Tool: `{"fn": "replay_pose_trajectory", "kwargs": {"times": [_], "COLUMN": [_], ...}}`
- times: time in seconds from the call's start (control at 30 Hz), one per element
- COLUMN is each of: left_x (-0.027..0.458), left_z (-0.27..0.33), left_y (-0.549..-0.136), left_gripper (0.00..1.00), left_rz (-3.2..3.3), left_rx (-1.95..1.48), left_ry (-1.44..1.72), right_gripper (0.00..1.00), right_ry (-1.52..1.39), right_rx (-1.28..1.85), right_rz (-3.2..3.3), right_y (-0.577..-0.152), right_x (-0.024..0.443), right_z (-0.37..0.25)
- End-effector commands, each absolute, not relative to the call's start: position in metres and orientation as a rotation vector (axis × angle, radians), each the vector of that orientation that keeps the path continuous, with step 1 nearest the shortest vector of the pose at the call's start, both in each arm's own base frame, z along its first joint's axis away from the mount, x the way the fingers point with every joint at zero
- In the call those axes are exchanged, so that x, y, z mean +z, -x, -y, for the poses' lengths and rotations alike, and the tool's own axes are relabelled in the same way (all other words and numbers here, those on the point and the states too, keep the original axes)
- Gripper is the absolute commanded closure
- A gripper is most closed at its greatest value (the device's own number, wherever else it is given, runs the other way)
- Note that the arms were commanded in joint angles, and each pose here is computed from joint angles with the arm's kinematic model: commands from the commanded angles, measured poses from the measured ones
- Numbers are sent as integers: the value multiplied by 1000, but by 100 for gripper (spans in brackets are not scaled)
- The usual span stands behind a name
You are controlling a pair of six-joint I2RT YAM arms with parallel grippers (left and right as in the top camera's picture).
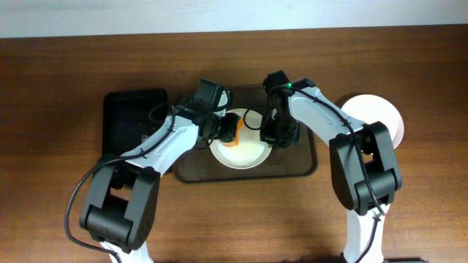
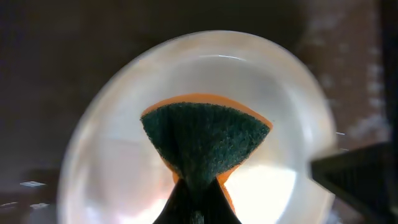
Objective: Clean dirty plates on tray and stack at the side
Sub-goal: 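Scrub the plate with the sponge in the left gripper, then return the sponge to the black holder with the left gripper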
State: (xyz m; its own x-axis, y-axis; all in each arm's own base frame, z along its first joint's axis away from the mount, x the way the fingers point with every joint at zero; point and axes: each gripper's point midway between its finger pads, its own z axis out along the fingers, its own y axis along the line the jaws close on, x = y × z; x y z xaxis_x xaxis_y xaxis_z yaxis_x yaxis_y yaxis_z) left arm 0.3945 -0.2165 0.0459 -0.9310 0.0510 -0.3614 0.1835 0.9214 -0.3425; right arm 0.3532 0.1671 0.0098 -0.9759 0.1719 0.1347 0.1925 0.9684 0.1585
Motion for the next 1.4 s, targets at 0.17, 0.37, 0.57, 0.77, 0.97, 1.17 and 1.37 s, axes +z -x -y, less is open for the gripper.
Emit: {"fn": "replay_pose_trajectory", "kwargs": {"times": [0.17, 0.37, 0.57, 0.77, 0.97, 1.17, 1.37], "left_x": [143, 158, 138, 112, 69, 34, 31], "left_z": [140, 84, 10, -32, -31, -14, -17], "left_y": [-423, -413, -393, -383, -384, -394, -403], "left_gripper": [100, 100, 100, 100, 100, 100, 80], "left_rz": [-2452, -2466, -2612, -2712, -2823, -2880, -2851], "left_rx": [-84, 130, 256, 312, 268, 149, 171], "left_ry": [-175, -118, 58, 188, 186, 46, 40], "right_gripper": [96, 96, 96, 96, 96, 96, 96], "right_ry": [250, 250, 250, 250, 251, 251, 250], "right_rx": [-202, -202, -202, -202, -202, -202, -202], "right_rz": [2990, 2991, 2991, 2990, 2990, 2991, 2990], "right_y": [-348, -348, -348, -348, -348, -348, -348], "right_x": [3, 3, 3, 3, 3, 3, 3], "right_z": [-163, -163, -163, -163, -163, -163, -163]}}
